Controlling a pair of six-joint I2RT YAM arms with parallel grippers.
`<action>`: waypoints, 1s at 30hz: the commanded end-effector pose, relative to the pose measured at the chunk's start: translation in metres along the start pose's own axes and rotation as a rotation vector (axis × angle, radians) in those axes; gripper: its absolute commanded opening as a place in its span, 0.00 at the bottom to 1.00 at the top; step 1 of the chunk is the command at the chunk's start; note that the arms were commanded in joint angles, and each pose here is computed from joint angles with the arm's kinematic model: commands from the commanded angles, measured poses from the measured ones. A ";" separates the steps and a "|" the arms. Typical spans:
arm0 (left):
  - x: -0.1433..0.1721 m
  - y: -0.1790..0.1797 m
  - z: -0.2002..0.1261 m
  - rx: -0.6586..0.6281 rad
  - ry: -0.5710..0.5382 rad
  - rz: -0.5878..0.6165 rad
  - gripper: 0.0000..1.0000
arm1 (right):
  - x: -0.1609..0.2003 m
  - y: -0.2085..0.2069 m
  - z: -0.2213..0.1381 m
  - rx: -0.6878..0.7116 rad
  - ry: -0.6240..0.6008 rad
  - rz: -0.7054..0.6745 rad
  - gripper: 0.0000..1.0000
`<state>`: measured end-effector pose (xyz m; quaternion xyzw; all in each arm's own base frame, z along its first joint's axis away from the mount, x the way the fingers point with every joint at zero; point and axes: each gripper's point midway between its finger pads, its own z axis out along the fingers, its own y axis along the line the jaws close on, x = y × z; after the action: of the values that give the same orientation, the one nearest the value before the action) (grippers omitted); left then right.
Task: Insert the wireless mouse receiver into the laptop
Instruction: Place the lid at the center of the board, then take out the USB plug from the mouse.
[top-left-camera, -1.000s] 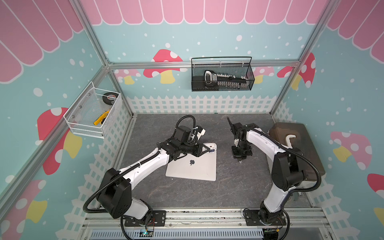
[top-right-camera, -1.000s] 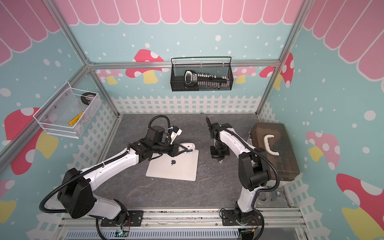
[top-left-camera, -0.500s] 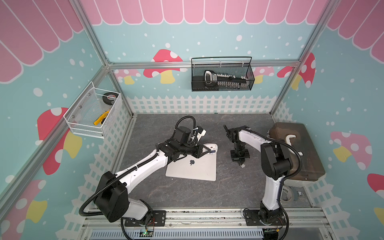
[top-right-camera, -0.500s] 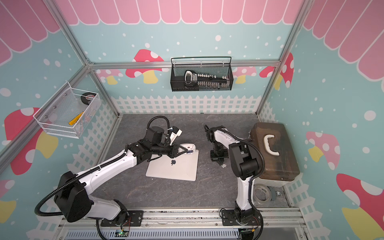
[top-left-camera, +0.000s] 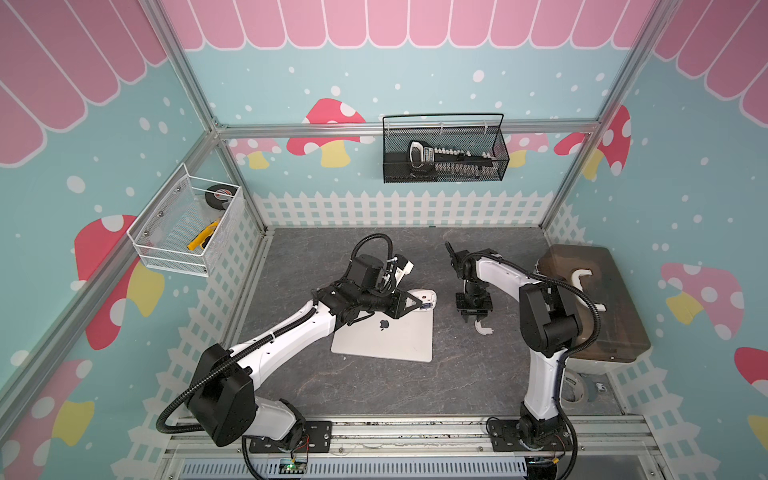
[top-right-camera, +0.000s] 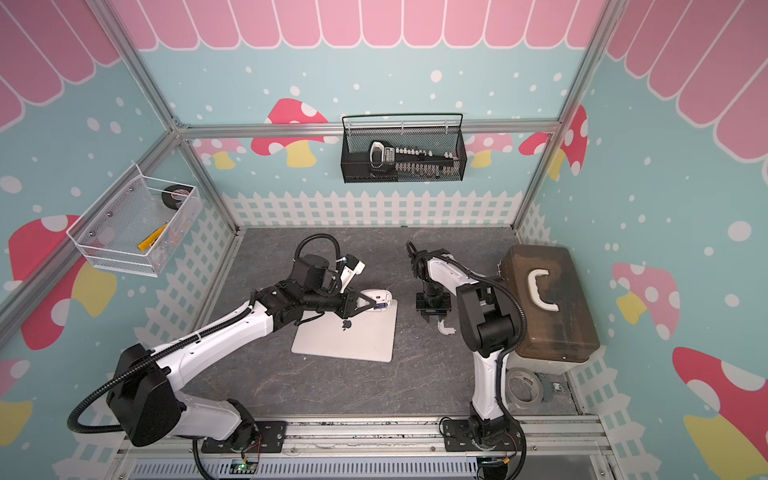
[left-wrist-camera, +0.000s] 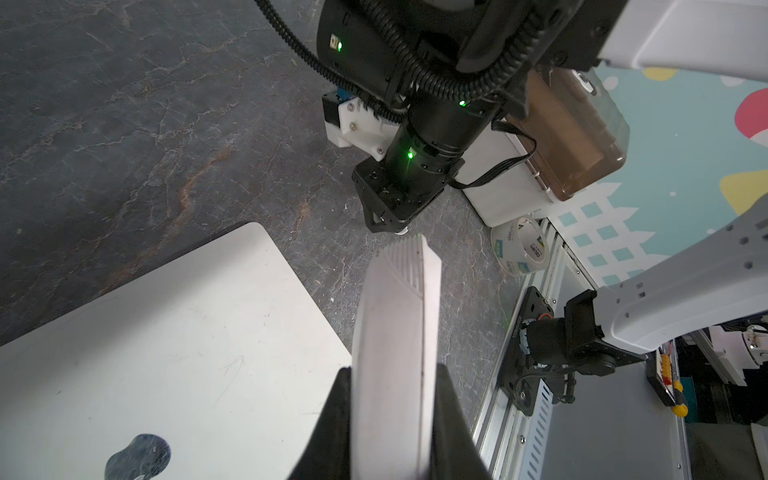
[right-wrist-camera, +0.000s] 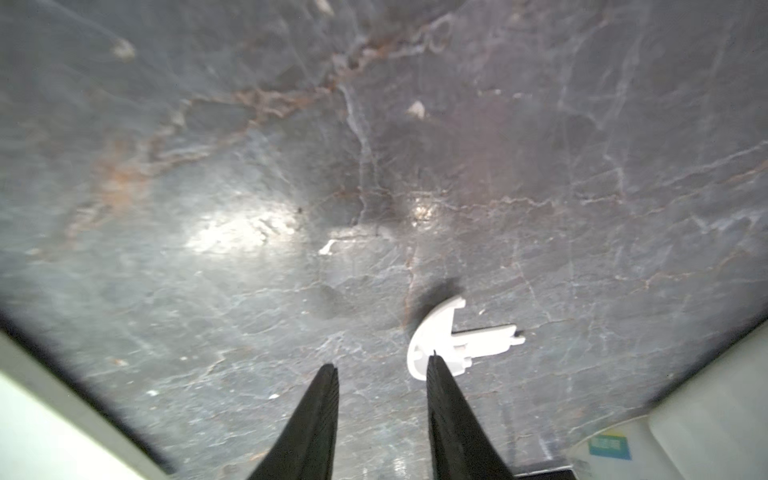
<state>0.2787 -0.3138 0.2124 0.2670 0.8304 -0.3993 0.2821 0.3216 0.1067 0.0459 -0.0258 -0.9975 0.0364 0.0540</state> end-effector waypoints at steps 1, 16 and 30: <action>0.009 0.002 0.007 0.016 0.017 -0.012 0.00 | -0.012 0.012 -0.061 -0.117 -0.184 -0.026 0.38; 0.033 0.020 0.045 0.022 0.081 -0.240 0.00 | 0.057 0.036 -0.164 -0.731 -0.767 -0.025 0.72; 0.072 0.037 0.075 -0.024 0.153 -0.469 0.00 | 0.054 0.085 -0.131 -1.001 -0.541 -0.013 0.70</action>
<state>0.2713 -0.3371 0.1078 0.1094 0.8906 -0.4231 0.1261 0.2864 0.1928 0.1778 -0.0255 -0.8835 -0.4013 -0.2401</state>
